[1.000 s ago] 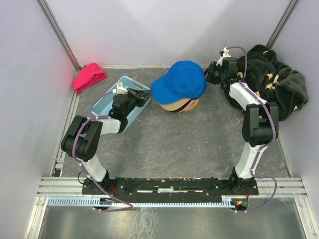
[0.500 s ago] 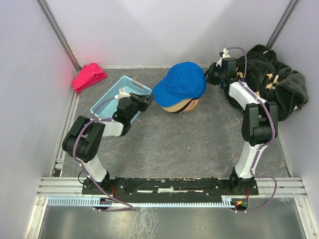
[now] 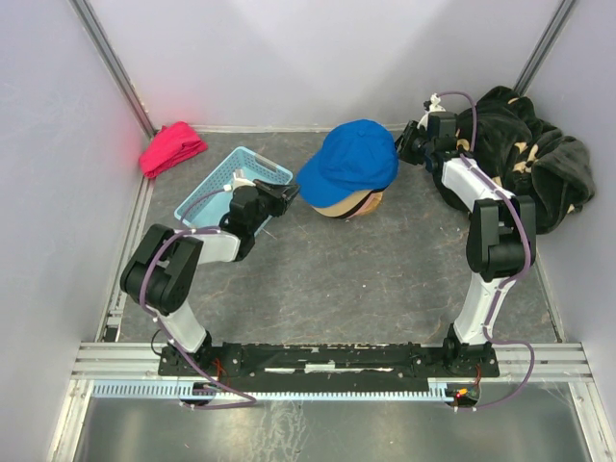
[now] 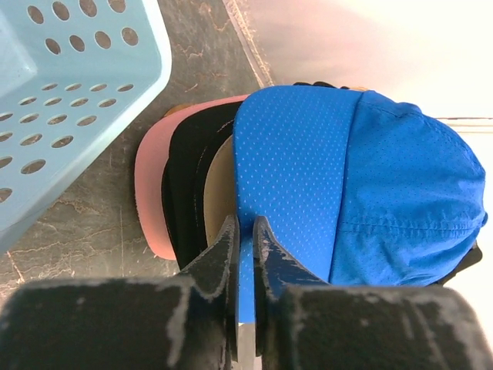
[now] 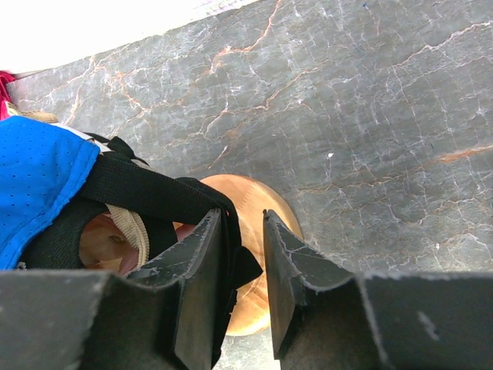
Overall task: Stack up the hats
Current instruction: Stack the hat on the hat, then reset both arms
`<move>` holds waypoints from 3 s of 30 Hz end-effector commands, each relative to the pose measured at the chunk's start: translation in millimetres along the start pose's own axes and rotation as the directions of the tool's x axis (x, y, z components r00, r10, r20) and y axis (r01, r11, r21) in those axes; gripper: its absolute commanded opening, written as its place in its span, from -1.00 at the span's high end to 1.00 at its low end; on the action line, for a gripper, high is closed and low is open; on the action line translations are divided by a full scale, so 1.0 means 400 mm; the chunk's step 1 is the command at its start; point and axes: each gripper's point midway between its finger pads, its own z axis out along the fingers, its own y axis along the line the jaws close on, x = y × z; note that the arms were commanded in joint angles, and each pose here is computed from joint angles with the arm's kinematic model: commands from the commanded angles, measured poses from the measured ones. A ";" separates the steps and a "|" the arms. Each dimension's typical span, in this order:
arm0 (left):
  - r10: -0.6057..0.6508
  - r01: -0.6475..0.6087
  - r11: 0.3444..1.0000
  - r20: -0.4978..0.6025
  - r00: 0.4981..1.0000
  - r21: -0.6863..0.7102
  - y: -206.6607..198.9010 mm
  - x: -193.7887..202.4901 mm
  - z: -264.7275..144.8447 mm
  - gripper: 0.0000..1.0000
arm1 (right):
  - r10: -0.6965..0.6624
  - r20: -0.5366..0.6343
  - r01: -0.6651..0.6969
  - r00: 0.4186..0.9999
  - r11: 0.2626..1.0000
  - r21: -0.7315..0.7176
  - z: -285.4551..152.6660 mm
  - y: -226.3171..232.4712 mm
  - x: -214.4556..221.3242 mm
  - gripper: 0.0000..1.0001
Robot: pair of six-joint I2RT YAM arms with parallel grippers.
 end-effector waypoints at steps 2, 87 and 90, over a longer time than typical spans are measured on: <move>0.113 -0.117 0.989 -0.044 0.993 -0.096 0.031 0.025 -0.014 0.51 | -0.014 -0.053 0.017 0.998 0.998 0.059 -0.011 -0.028 0.024 0.24; 0.869 -0.680 0.489 0.367 0.331 -0.546 -0.196 -0.336 -0.184 -0.15 | -0.299 0.274 0.079 0.914 0.795 0.602 -0.432 -0.040 -0.113 -0.98; 0.864 -0.671 0.497 0.383 0.326 -0.550 -0.193 -0.341 -0.193 -0.16 | -0.326 0.274 0.094 0.905 0.780 0.618 -0.456 -0.036 -0.084 -0.98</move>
